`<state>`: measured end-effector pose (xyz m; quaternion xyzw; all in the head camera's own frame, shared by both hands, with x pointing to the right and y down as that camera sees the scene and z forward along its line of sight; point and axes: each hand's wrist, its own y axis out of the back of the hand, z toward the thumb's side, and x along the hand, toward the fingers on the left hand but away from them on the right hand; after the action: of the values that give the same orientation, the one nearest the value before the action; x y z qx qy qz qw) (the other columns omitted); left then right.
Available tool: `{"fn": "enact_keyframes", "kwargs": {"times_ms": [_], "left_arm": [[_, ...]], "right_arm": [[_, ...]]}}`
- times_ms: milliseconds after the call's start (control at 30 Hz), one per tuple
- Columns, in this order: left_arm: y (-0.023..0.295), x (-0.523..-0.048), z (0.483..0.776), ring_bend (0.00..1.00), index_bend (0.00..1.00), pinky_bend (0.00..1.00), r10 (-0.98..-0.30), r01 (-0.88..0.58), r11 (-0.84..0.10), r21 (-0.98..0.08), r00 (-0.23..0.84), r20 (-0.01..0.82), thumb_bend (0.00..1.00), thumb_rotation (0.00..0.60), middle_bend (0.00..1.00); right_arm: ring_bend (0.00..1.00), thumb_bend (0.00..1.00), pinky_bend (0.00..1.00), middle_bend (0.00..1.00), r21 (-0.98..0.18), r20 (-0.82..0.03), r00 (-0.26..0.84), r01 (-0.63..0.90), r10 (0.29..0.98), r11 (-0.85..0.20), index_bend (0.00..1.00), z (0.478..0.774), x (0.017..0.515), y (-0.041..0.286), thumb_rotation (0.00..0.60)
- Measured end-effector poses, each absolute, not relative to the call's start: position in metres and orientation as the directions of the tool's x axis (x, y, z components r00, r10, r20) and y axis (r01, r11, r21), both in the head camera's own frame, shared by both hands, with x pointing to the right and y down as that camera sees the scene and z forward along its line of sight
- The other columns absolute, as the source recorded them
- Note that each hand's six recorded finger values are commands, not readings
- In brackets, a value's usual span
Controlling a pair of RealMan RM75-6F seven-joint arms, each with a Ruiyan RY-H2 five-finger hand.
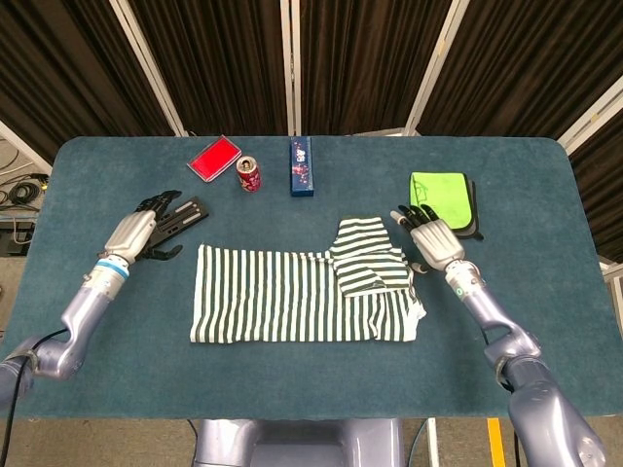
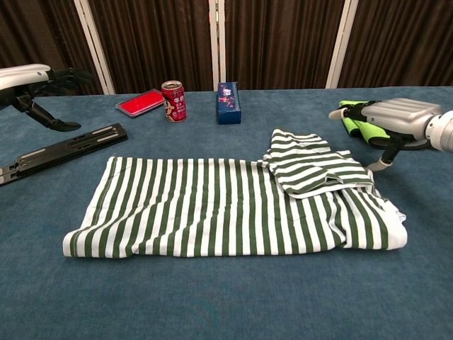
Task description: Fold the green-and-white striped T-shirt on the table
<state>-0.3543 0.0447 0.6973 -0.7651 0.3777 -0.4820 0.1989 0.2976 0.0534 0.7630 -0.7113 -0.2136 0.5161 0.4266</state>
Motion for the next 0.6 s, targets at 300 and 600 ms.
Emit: {"fn": "enact_keyframes", "kwargs": {"times_ms": [300, 600], "left_arm": [[0.061, -0.380, 0.667, 0.00, 0.00, 0.00, -0.801, -0.322, -0.599, -0.733, 0.233, 0.552, 0.28, 0.600, 0.00], [0.101, -0.415, 0.628, 0.00, 0.00, 0.00, -0.838, -0.172, -0.545, -0.821, 0.129, 0.530, 0.00, 0.600, 0.00]], "right_arm": [[0.00, 0.00, 0.00, 0.00, -0.846, -0.531, 0.408, -0.203, 0.742, -0.494, 0.00, 0.737, 0.323, 0.062, 0.600], [0.00, 0.00, 0.00, 0.00, -0.858, -0.512, 0.427, -0.221, 0.745, -0.463, 0.00, 0.705, 0.316, 0.051, 0.600]]}}
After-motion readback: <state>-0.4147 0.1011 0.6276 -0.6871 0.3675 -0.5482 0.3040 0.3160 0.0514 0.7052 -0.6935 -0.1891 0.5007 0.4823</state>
